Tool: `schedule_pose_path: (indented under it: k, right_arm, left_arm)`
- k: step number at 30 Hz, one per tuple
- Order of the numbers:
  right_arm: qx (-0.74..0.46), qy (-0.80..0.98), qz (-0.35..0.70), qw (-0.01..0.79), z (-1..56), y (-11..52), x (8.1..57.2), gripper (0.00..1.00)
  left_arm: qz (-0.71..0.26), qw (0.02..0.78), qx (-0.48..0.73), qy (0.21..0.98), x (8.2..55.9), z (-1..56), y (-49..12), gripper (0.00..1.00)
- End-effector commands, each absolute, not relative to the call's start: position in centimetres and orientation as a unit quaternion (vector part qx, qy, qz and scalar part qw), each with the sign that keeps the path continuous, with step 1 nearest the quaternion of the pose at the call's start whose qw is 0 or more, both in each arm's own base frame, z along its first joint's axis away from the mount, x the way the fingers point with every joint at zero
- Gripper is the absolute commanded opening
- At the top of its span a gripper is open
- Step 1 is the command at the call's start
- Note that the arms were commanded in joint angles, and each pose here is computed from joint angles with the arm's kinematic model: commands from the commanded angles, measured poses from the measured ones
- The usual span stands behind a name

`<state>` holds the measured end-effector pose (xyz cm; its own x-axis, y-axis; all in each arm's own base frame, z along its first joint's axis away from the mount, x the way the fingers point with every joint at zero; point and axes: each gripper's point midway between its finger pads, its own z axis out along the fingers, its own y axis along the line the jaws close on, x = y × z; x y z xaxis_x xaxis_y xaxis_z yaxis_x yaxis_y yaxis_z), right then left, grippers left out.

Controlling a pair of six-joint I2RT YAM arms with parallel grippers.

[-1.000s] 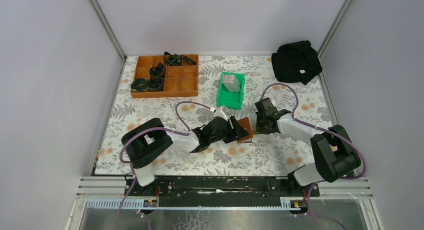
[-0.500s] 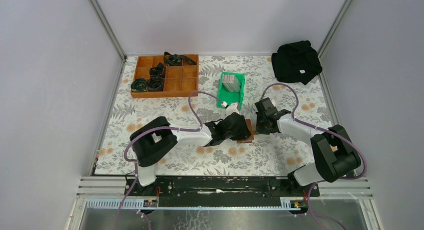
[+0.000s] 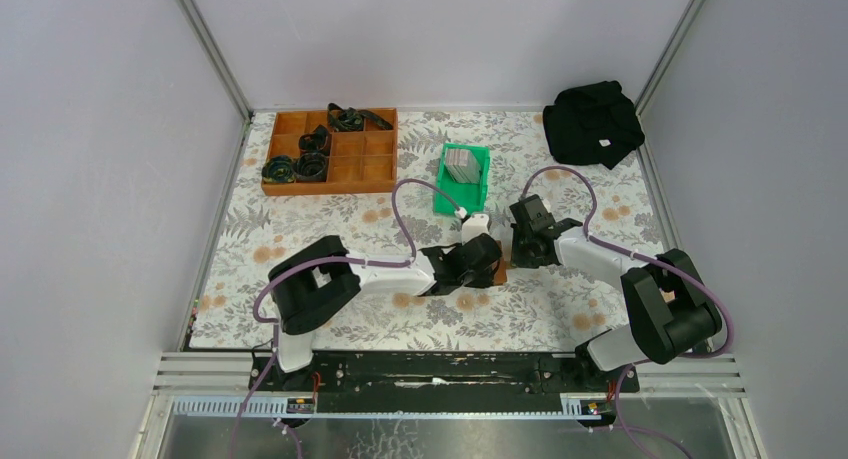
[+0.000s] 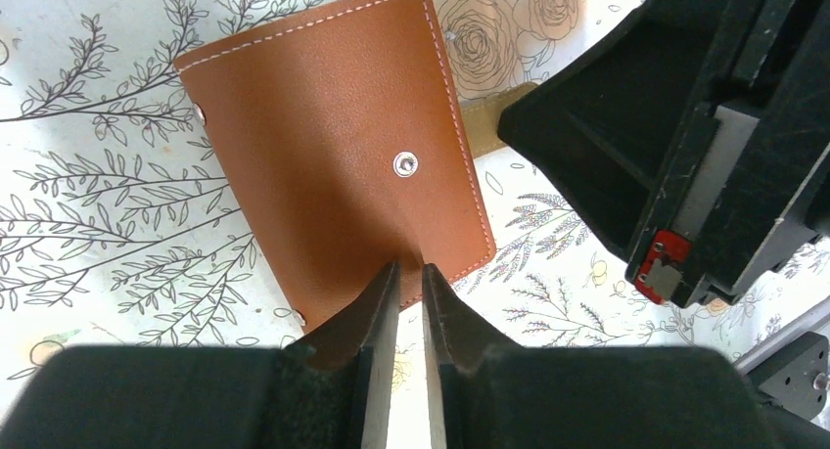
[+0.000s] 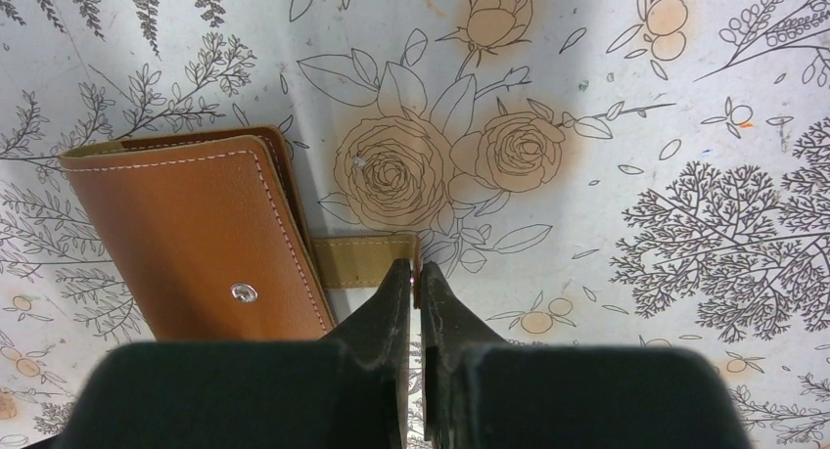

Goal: Put the credit cards into the card holder
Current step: Close the card holder at the center of the board.

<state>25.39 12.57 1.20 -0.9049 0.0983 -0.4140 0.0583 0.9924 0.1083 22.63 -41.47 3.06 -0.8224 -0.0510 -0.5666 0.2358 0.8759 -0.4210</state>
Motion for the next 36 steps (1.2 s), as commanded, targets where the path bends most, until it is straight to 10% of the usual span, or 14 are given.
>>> schedule_pose_path:
  k: [1, 13, 36]
  right_arm:
    - [0.033, 0.969, 0.07, 0.235, 2.9, 13.8, 26.2, 0.04]
    - [0.032, 0.965, 0.065, 0.252, 4.8, 13.4, 26.5, 0.23]
    - [0.033, 0.961, 0.074, 0.263, 6.1, 13.5, 26.5, 0.13]
  left_arm:
    - [-0.164, 0.276, 0.076, 0.944, 21.7, 0.0, -38.7, 0.21]
    - [-0.118, 0.268, 0.087, 0.952, 21.4, -0.8, -38.0, 0.17]
    - [-0.113, 0.264, 0.081, 0.954, 21.0, -0.8, -37.8, 0.17]
